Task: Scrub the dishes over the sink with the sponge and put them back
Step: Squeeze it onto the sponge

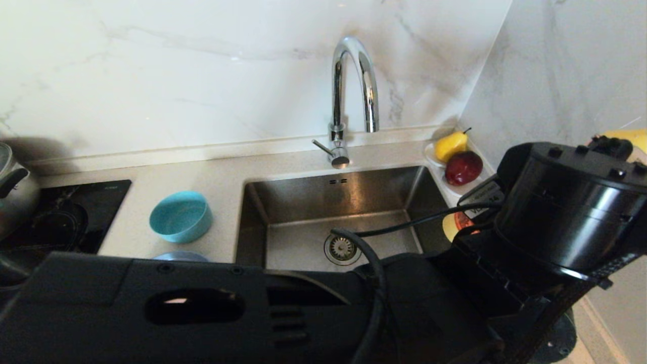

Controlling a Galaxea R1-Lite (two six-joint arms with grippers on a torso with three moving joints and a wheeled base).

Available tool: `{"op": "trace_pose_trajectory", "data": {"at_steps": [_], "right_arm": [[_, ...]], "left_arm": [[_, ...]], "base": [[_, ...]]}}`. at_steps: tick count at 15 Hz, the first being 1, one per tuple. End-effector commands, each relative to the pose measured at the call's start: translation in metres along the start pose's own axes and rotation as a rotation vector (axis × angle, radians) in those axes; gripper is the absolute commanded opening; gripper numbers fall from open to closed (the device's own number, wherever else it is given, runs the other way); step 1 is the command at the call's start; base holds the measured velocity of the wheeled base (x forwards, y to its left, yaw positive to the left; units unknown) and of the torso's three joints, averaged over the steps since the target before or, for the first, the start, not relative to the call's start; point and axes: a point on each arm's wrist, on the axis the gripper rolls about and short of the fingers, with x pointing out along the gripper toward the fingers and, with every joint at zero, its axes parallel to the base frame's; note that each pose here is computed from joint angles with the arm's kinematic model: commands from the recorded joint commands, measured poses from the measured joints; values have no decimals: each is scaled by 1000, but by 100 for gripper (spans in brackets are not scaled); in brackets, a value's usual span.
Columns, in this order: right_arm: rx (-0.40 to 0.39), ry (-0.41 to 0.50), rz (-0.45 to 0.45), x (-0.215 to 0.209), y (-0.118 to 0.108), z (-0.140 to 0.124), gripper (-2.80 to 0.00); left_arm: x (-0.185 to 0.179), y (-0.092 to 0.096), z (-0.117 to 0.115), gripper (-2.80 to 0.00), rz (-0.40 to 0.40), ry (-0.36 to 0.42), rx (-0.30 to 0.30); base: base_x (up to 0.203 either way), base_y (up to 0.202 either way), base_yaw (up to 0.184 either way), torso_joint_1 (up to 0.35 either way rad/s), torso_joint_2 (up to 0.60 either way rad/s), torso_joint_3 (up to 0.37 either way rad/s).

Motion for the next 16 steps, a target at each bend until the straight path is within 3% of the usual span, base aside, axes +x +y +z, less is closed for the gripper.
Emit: {"op": "trace_pose_trajectory", "data": {"at_steps": [1, 3, 5, 8, 12, 16], "right_arm": [[-1, 1, 1, 0, 0, 0, -280], [-1, 1, 0, 0, 0, 0, -280], [-1, 1, 1, 0, 0, 0, -280], [-1, 1, 1, 0, 0, 0, -280], [-1, 1, 1, 0, 0, 0, -280], [-1, 1, 0, 0, 0, 0, -280]], "left_arm": [[7, -16, -13, -280, -15, 27, 46], [8, -21, -20, -280, -24, 53, 75], [10, -30, -32, -280, -21, 90, 154], [20, -45, -48, -280, -7, 132, 190], [30, -64, -72, -280, 109, 273, 329], [42, -74, -73, -280, 137, 282, 376]], "base": [[0, 0, 0, 0, 0, 0], [0, 0, 0, 0, 0, 0], [0, 0, 0, 0, 0, 0], [0, 0, 0, 0, 0, 0], [0, 0, 0, 0, 0, 0], [0, 0, 0, 0, 0, 0]]}}
